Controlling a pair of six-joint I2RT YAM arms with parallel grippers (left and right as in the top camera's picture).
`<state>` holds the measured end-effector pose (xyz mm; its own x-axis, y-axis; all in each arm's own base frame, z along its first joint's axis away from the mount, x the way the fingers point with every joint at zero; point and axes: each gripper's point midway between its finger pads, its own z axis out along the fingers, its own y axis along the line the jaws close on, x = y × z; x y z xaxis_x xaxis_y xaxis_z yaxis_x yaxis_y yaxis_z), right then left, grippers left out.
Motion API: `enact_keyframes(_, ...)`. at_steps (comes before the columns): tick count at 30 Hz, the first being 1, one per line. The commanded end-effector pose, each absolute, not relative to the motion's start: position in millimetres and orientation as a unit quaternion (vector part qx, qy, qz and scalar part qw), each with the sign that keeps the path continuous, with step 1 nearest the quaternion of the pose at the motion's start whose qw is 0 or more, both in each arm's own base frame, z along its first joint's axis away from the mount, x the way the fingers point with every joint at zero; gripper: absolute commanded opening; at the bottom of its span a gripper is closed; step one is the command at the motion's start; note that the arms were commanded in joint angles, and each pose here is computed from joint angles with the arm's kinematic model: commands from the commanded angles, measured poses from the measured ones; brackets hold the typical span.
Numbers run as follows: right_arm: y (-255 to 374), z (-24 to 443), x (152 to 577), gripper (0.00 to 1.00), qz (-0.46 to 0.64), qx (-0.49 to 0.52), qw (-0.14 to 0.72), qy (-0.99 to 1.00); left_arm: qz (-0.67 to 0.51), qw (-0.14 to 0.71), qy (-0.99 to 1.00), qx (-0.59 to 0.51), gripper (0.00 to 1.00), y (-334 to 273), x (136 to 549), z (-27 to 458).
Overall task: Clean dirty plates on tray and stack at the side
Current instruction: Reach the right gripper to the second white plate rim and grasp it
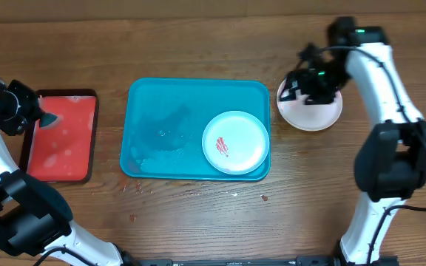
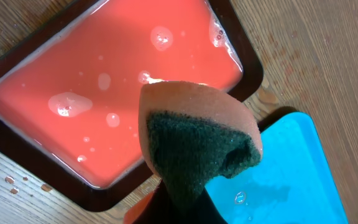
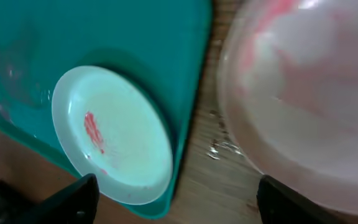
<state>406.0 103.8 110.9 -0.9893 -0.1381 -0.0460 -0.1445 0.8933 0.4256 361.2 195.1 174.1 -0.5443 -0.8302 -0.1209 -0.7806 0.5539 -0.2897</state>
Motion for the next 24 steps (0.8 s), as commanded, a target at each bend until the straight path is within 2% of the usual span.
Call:
enact_keyframes(1, 133, 101, 394, 0.82, 0.157, -0.185, 0.020, 0.970, -0.106, 0.120, 0.879, -0.449, 0.04, 190, 363, 172)
enact_keyframes(6, 161, 62, 386, 0.81, 0.070, -0.256, 0.033, 0.964, -0.106, 0.120, 0.879, -0.449, 0.04, 190, 363, 172)
enact_keyframes(9, 163, 50, 388, 0.73, 0.049, -0.266, 0.042, 0.962, -0.106, 0.121, 0.879, -0.449, 0.04, 191, 363, 172)
enact_keyframes(10, 165, 45, 386, 0.66, 0.057, -0.278, 0.043, 0.958, -0.106, 0.122, 0.879, -0.449, 0.04, 191, 363, 172)
enact_keyframes(12, 170, 40, 381, 0.62, 0.075, -0.294, 0.039, 0.952, -0.106, 0.122, 0.879, -0.449, 0.04, 191, 364, 172)
enact_keyframes(21, 180, 29, 369, 0.49, 0.114, -0.312, 0.031, 0.943, -0.106, 0.128, 0.879, -0.448, 0.04, 192, 366, 173)
enact_keyframes(24, 182, 27, 371, 0.32, 0.118, -0.291, 0.033, 0.949, -0.106, 0.128, 0.879, -0.448, 0.04, 192, 366, 173)
